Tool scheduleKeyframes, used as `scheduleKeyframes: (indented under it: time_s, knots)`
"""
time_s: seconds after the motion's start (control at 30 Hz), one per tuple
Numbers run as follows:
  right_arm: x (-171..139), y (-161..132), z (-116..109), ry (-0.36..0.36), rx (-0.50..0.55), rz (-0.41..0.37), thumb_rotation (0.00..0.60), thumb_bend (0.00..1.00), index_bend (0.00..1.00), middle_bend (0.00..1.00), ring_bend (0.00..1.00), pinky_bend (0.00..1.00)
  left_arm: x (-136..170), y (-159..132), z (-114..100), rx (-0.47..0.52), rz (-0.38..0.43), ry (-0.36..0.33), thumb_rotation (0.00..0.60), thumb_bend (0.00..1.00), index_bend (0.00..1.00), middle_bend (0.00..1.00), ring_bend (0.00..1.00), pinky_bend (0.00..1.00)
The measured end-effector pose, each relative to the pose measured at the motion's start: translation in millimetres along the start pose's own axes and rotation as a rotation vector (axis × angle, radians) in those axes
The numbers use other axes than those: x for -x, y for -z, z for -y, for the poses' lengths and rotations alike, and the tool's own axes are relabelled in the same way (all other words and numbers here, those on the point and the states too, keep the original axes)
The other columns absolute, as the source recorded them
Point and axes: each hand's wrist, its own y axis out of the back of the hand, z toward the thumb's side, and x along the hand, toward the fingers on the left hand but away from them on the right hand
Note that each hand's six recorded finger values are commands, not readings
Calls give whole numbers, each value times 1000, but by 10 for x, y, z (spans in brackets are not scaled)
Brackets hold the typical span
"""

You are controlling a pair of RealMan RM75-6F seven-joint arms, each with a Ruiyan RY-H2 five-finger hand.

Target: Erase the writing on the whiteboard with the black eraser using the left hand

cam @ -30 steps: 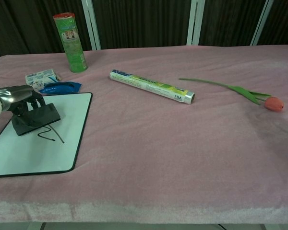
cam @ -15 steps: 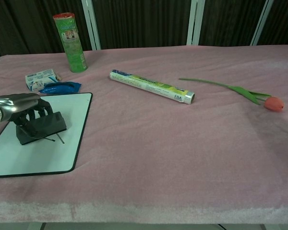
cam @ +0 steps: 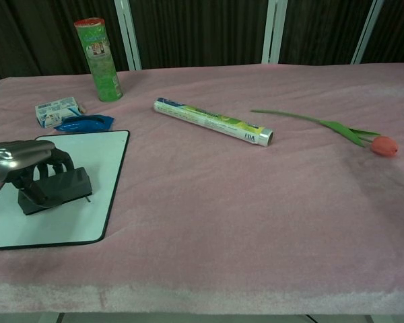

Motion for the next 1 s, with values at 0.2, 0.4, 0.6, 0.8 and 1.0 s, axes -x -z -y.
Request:
scheduleKeyframes:
  time_s: [0.2,0.4,0.6,0.8,1.0]
  knots:
    - [9,-17,9,-3,-1,-4,600,303,0,0,0,105,91,-38,69,-10,25,15,600,806,683,831,680,633]
    - [2,-12,0,2,2,-3,600,304,0,0,0,106,191,-56,155,-9,55,56,600,803,683,831,680,633]
    - [0,-9,4,0,-1,-3,600,305,0,0,0,105,283,-102,131,-9,86,42,600,803,683,831,679,633]
    - [4,-12,13,-3,-4,-3,600,304,0,0,0,105,383,-104,-137,39,111,-110,600,804,683,831,679,632]
    - [16,-8,19,-6,-5,0,600,304,0,0,0,106,537,198,-442,97,59,-262,600,802,683,830,678,633]
